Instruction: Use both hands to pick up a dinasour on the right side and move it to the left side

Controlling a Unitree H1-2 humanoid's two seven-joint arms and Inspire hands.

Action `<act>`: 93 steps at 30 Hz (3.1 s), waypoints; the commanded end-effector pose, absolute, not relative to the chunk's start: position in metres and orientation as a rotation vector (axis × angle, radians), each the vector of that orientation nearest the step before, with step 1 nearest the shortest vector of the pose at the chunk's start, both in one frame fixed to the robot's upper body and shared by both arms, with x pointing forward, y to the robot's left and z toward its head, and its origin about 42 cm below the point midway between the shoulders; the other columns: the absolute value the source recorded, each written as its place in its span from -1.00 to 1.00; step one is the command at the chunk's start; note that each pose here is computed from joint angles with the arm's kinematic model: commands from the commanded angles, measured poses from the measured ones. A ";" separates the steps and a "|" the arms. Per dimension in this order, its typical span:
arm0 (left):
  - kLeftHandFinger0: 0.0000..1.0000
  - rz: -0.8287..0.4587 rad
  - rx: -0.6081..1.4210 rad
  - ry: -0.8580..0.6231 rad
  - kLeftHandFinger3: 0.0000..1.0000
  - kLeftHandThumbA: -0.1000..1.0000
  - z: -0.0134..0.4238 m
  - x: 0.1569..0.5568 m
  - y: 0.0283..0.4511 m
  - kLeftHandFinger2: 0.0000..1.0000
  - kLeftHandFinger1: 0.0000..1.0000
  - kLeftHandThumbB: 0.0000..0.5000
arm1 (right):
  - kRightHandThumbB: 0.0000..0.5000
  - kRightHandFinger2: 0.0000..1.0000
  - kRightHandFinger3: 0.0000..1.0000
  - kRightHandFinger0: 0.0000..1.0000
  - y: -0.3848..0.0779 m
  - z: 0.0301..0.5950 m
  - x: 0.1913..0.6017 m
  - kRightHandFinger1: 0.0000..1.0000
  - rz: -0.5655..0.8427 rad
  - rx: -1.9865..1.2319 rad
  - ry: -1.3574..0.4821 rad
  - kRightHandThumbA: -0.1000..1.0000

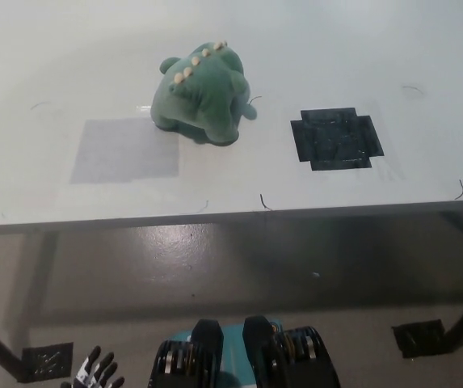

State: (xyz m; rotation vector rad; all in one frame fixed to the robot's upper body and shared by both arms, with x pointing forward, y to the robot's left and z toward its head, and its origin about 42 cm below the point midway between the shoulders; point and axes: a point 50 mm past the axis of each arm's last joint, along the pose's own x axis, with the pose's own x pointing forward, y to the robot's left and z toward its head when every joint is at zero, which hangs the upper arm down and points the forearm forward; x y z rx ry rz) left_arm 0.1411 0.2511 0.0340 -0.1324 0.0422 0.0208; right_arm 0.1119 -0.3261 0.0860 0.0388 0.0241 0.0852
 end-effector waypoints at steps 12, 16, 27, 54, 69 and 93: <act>1.00 0.009 -0.163 0.005 1.00 1.00 0.035 0.115 0.250 1.00 1.00 0.63 | -0.59 1.00 1.00 1.00 -0.322 0.096 0.086 1.00 0.102 0.019 -0.014 0.98; 1.00 0.009 -0.157 0.001 1.00 1.00 0.034 0.115 0.249 1.00 1.00 0.62 | -0.50 1.00 1.00 1.00 -0.322 0.095 0.087 1.00 0.099 0.014 -0.011 0.98; 1.00 0.007 -0.160 0.003 1.00 1.00 0.034 0.113 0.246 1.00 1.00 0.66 | -0.58 1.00 1.00 1.00 -0.324 0.097 0.088 1.00 0.095 0.004 -0.017 0.97; 1.00 0.020 -0.161 -0.003 1.00 1.00 0.031 0.107 0.241 1.00 1.00 0.64 | -0.82 1.00 1.00 1.00 -0.324 0.101 0.087 1.00 0.076 -0.052 -0.034 0.91; 1.00 0.013 -0.157 -0.040 1.00 1.00 0.038 0.115 0.241 1.00 1.00 0.54 | -0.80 1.00 1.00 1.00 -0.324 0.104 0.100 1.00 0.089 -0.066 -0.052 0.95; 0.30 0.036 -0.167 -0.063 1.00 1.00 0.045 0.119 0.236 0.80 0.42 0.66 | -0.53 1.00 1.00 0.90 -0.328 0.101 0.107 0.97 0.059 -0.020 -0.067 0.75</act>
